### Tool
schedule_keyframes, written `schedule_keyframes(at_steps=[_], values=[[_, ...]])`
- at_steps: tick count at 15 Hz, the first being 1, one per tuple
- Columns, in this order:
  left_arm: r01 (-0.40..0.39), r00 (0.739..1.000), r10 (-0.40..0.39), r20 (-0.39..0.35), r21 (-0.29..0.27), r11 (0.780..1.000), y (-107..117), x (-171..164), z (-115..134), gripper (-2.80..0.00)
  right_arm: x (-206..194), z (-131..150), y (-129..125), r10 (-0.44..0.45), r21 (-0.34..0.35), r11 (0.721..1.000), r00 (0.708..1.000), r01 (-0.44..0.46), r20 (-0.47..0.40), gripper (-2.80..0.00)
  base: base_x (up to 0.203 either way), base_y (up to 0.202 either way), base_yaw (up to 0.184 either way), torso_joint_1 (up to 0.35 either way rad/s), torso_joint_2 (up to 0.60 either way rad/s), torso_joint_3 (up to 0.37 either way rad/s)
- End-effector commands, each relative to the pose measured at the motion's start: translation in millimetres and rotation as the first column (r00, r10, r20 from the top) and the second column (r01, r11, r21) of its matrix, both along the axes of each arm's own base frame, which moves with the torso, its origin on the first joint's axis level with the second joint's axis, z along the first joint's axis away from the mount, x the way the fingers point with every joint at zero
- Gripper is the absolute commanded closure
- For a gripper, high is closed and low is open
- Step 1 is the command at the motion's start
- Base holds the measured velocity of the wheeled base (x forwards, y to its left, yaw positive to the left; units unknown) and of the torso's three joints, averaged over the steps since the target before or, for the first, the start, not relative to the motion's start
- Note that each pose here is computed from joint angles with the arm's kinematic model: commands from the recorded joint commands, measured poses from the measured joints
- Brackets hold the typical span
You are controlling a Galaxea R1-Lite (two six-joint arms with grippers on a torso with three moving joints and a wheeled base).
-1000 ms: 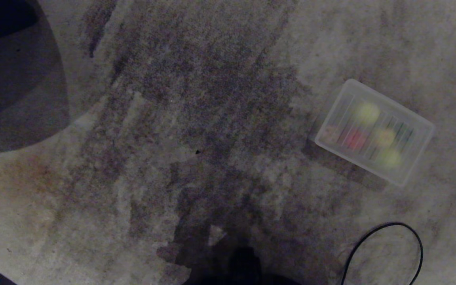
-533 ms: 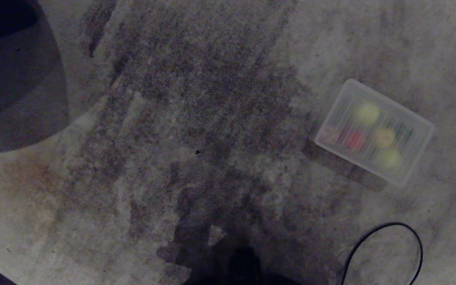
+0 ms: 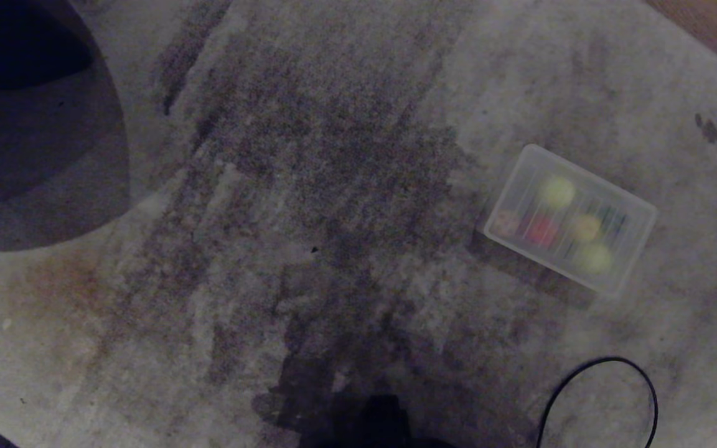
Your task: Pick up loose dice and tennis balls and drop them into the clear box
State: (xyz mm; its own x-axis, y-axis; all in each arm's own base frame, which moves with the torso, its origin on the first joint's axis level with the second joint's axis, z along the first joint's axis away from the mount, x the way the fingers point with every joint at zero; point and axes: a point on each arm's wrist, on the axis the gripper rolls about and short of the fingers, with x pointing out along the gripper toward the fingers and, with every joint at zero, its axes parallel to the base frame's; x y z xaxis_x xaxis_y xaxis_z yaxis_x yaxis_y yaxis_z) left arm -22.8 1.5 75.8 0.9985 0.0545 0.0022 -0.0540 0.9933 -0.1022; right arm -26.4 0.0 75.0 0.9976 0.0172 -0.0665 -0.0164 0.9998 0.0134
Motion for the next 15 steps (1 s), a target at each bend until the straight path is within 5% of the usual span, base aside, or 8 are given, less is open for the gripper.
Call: schedule_keyframes(at_steps=[1, 15], values=[[0.000, 1.000, 0.000, -0.002, 0.001, 1.000, 0.0, 0.2, -0.4, 0.00, 0.2, 0.1, 0.0, 0.000, -0.001, 1.000, 1.000, 0.000, -0.004, 0.00, 0.000, 0.000, 0.000, 0.006, 0.00, 0.203], [0.001, 1.000, -0.001, -0.004, 0.003, 1.000, 0.0, 0.2, -0.5, 0.00, 0.2, 0.1, 0.0, 0.001, -0.002, 1.000, 1.000, -0.001, -0.004, 0.00, 0.000, 0.000, 0.000, 0.002, 0.00, 0.201]])
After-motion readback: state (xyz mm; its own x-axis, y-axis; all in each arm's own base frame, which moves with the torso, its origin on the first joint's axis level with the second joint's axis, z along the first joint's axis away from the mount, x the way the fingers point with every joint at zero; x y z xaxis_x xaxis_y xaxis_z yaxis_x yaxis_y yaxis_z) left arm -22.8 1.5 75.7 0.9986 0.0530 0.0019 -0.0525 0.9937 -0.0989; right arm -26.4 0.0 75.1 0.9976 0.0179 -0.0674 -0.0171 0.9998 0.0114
